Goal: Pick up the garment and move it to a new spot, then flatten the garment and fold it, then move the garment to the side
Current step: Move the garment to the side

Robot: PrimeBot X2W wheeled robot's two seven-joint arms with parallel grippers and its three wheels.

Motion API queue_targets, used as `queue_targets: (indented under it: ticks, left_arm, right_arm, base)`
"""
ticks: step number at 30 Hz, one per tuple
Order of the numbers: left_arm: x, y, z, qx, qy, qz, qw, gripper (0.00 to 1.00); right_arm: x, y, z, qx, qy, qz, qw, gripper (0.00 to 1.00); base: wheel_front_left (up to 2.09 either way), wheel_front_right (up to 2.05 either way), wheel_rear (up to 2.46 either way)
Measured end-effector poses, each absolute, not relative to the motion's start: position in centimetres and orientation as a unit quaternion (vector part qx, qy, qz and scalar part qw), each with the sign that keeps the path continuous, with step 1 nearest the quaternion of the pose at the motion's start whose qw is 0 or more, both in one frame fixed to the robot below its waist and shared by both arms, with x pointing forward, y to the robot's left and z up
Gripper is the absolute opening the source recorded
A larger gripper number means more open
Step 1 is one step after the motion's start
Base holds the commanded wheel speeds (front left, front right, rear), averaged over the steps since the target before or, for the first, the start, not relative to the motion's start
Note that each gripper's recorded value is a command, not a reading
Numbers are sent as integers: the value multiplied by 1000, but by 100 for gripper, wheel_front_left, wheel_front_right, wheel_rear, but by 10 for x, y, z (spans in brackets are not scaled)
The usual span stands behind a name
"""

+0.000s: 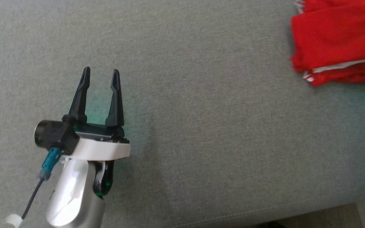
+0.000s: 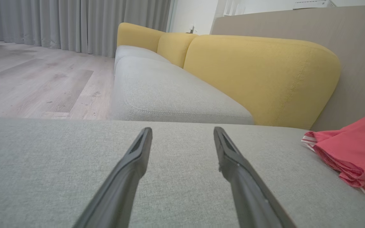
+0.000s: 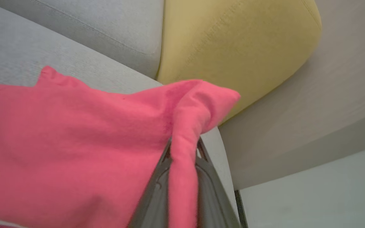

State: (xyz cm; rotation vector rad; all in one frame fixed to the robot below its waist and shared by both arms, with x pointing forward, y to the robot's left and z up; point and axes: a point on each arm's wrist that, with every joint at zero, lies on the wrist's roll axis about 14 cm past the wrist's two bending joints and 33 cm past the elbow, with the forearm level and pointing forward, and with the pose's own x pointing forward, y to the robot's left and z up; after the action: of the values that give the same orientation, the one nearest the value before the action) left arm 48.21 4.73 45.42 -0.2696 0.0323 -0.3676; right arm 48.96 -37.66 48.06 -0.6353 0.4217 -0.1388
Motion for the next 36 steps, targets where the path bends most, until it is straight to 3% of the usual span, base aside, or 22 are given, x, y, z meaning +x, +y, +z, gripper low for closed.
queue_targets:
  ticks: [11, 12, 13, 14, 15, 24, 30, 36]
  left_arm:
    - [487, 55, 445, -133, 24, -174, 975, 100]
    - [488, 56, 446, -134, 23, -172, 976, 100]
    - [488, 57, 446, -133, 22, -171, 976, 100]
    - [488, 57, 446, -133, 22, -171, 976, 100]
    - [488, 57, 447, -133, 21, -172, 976, 100]
    - [483, 58, 468, -128, 0, -174, 976, 100]
    - [467, 66, 485, -125, -14, -165, 978, 100]
    - [449, 79, 507, -119, -37, -148, 981, 100]
  right_arm:
    - [489, -413, 483, -320, 214, -117, 915, 0]
    - [489, -412, 482, -319, 212, -118, 916, 14]
    - [488, -412, 482, -315, 211, -121, 918, 47]
    - [488, -411, 482, -311, 210, -123, 919, 92]
    - [487, -410, 482, -305, 207, -124, 921, 100]
    - [498, -374, 514, -278, 129, -106, 946, 100]
    - [508, -300, 555, -219, 24, -49, 974, 100]
    - [484, -223, 564, -128, -37, 15, 991, 100]
  base:
    - [0, 0, 0]
    - [0, 0, 0]
    - [0, 0, 0]
    - [0, 0, 0]
    - [0, 0, 0]
    - [0, 0, 0]
    - [0, 0, 0]
    - [0, 0, 0]
